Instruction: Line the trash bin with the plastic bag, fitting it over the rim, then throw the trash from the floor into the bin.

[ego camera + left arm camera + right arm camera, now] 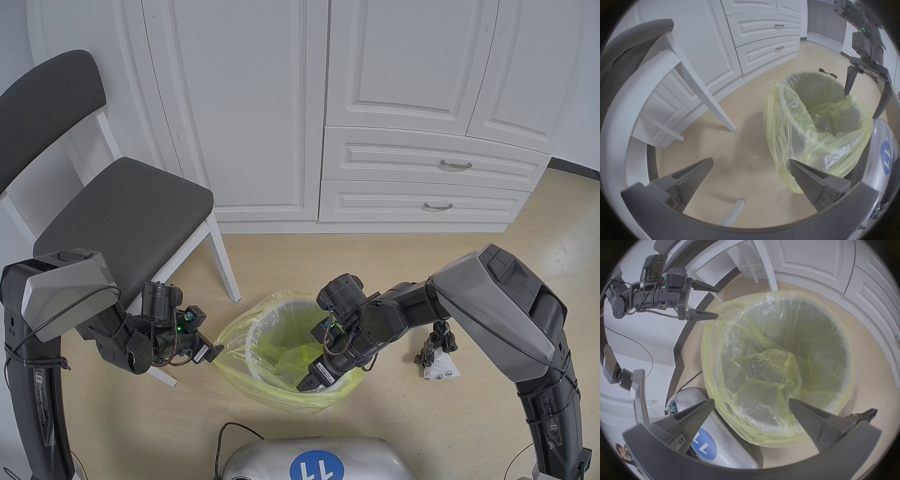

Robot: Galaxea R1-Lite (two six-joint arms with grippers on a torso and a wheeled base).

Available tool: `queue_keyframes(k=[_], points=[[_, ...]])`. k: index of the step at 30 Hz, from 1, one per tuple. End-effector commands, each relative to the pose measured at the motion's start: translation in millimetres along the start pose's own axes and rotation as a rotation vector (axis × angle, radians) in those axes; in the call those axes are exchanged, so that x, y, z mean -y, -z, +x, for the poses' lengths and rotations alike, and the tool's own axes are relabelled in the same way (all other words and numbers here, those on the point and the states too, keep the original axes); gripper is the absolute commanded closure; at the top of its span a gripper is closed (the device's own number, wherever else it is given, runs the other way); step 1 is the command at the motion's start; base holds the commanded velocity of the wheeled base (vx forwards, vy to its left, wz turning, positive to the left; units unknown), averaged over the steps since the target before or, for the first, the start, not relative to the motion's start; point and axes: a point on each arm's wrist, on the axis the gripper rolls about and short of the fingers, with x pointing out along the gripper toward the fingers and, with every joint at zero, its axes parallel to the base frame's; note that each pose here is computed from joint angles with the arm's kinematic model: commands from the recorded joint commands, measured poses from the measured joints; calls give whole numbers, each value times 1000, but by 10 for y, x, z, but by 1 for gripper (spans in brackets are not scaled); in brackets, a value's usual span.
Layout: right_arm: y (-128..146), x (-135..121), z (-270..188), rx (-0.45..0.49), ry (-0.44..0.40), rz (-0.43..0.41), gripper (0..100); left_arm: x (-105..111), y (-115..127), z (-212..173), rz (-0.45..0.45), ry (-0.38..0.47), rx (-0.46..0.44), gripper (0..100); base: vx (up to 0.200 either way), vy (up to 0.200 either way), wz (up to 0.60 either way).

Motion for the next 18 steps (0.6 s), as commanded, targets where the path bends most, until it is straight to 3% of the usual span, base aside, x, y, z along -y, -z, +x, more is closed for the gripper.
queue_keyframes(k=[1, 5, 7, 15, 18], points=[[-8, 4, -20, 4, 13, 1, 0, 0, -35, 27, 0, -17, 40, 0, 0, 0, 0], [-56, 14, -98, 28, 97, 12, 0, 6, -64, 70, 2, -40, 121, 0, 0, 0, 0], [-64, -14, -217, 44, 162, 56, 0, 55, -72, 67, 0, -28, 154, 0, 0, 0, 0], [91, -147, -657, 163, 228, 163, 0, 198, -42, 109, -24, 37, 174, 0, 0, 0, 0], [277, -190, -590, 227, 331, 233, 0, 235, -31, 236, -62, 39, 177, 0, 0, 0, 0]])
